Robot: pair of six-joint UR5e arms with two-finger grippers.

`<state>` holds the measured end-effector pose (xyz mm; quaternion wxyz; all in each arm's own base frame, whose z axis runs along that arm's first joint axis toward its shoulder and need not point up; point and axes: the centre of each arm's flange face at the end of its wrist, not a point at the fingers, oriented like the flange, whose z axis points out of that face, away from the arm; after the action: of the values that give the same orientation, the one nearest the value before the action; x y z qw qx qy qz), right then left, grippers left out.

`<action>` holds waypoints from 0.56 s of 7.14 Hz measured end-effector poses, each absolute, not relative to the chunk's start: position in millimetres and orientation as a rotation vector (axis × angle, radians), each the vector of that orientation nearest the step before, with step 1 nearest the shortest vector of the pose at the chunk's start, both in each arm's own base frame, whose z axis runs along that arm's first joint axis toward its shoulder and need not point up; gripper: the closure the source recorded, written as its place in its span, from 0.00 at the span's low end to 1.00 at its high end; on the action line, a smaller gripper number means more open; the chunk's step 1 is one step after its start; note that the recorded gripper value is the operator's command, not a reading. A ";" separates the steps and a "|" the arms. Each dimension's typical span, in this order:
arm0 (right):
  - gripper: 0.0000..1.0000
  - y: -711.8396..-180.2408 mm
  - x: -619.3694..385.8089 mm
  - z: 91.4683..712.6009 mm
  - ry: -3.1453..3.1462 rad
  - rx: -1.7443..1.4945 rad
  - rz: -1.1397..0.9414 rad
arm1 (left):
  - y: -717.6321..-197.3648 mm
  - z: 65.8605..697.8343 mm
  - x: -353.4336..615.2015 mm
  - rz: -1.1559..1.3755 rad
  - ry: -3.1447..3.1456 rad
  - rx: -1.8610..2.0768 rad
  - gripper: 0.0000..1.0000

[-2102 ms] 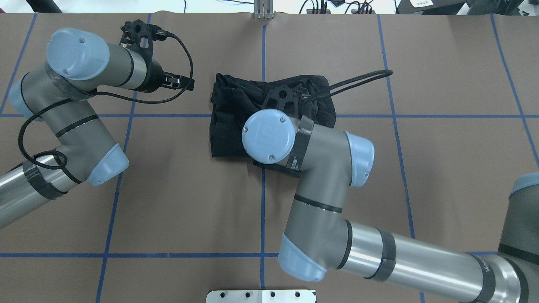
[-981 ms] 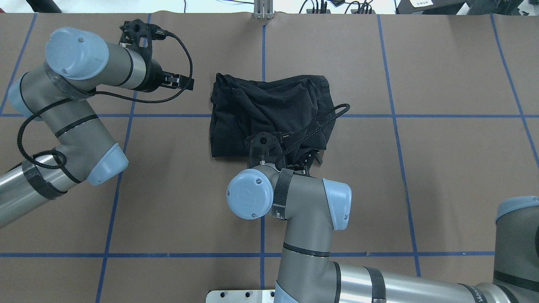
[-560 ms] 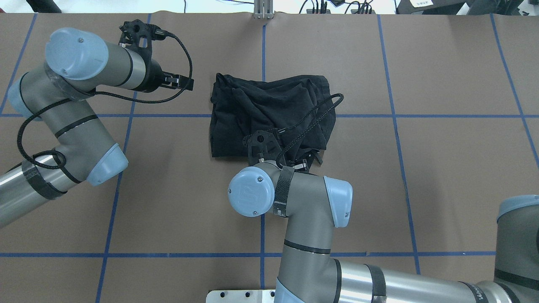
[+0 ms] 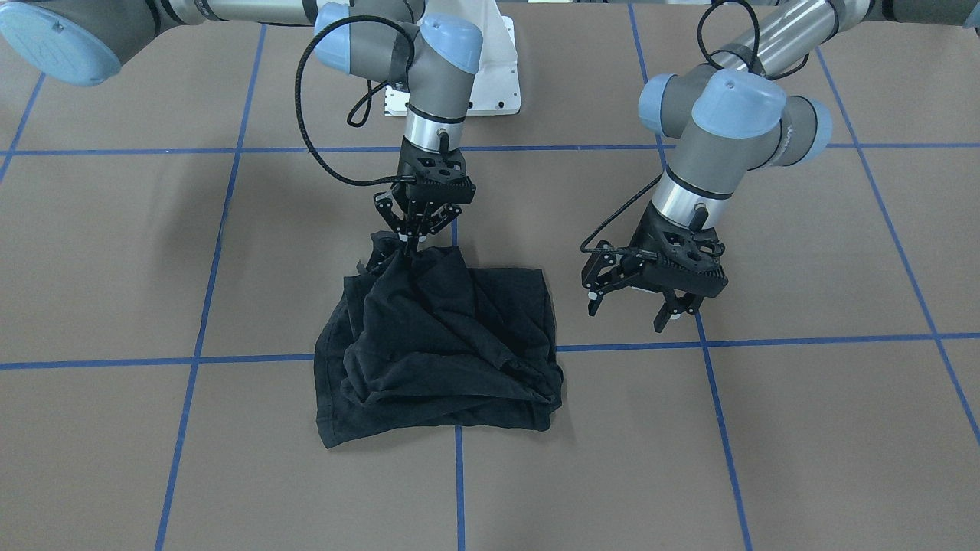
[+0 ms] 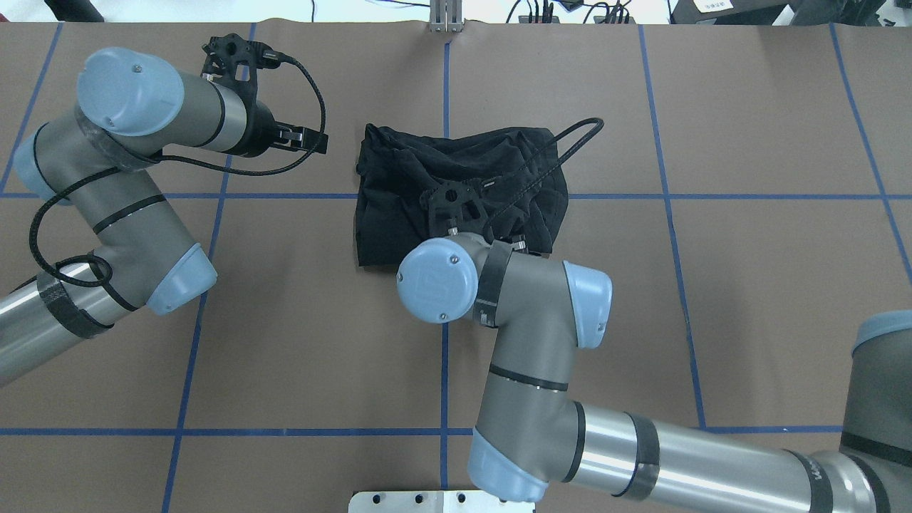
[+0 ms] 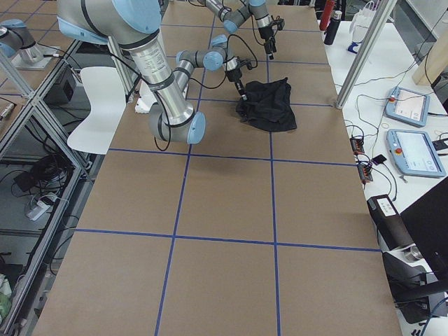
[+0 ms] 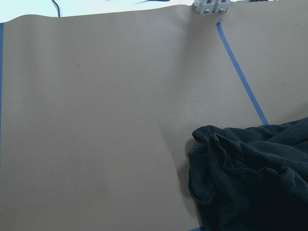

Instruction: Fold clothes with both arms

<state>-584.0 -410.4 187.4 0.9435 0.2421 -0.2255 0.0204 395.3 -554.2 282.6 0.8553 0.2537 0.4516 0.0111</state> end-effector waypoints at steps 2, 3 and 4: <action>1.00 -478.5 -544.3 193.6 -0.457 0.510 0.127 | -553.4 280.1 395.0 0.022 0.954 0.536 0.00; 1.00 -513.3 -536.2 210.9 -0.450 0.516 0.160 | -552.6 278.5 394.7 0.022 0.956 0.537 0.00; 1.00 -544.1 -534.2 232.8 -0.440 0.523 0.184 | -551.8 277.4 394.3 0.021 0.958 0.538 0.00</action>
<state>-534.2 -544.1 232.8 0.9380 0.2561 -0.2156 0.0903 394.3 -551.8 277.4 0.8528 0.2558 0.4552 0.0100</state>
